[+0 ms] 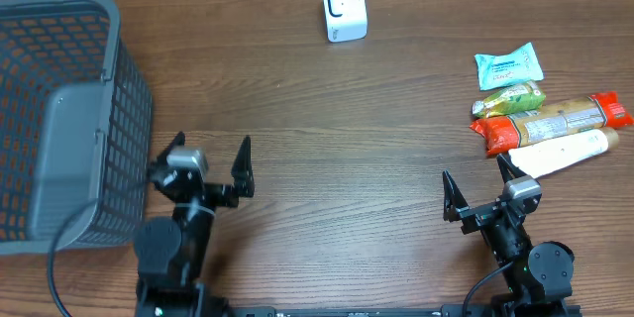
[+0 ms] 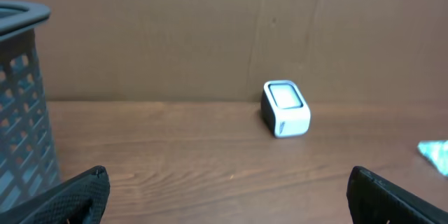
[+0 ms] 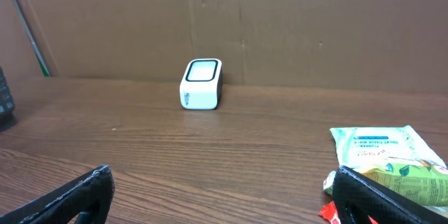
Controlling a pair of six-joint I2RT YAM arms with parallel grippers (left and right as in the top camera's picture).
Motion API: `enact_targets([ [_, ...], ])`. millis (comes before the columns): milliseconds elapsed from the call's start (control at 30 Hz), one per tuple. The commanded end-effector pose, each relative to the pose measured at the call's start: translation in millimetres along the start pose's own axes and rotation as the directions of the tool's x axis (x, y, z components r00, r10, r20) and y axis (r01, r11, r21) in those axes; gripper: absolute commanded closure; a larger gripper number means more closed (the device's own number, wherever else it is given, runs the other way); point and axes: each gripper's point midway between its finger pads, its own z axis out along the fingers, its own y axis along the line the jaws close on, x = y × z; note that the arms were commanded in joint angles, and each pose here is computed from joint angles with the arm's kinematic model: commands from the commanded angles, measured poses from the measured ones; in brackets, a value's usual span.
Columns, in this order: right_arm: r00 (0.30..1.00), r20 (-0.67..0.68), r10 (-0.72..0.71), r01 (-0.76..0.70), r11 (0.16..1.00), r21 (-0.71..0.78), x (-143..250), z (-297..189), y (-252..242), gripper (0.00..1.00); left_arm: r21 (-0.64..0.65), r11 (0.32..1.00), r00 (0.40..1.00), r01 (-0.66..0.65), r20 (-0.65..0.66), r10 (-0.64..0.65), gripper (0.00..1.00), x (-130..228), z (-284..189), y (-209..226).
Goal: Scan the item barcode
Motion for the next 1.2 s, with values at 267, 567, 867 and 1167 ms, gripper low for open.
enact_targets([
  [267, 1.000, 0.006, -0.013, 0.013, 1.000, 0.000, 1, 0, 0, 0.00, 0.074, 0.943, 0.945, -0.326, 0.070, 0.321, 0.00, 48, -18, -9],
  [567, 1.000, 0.006, -0.013, 0.013, 1.000, 0.000, 1, 0, 0, 0.00, 0.084, 0.933, 0.937, -0.350, 0.034, 0.349, 0.01, 83, -19, -6],
  [867, 1.000, 0.006, -0.013, 0.013, 1.000, 0.000, 1, 0, 0, 0.00, 0.084, 0.938, 0.942, -0.335, 0.032, 0.334, 0.00, 83, -19, -6],
  [1167, 1.000, 0.006, -0.013, 0.013, 1.000, 0.000, 1, 0, 0, 0.00, 0.084, 0.938, 0.942, -0.335, 0.032, 0.334, 0.00, 83, -19, -6],
])
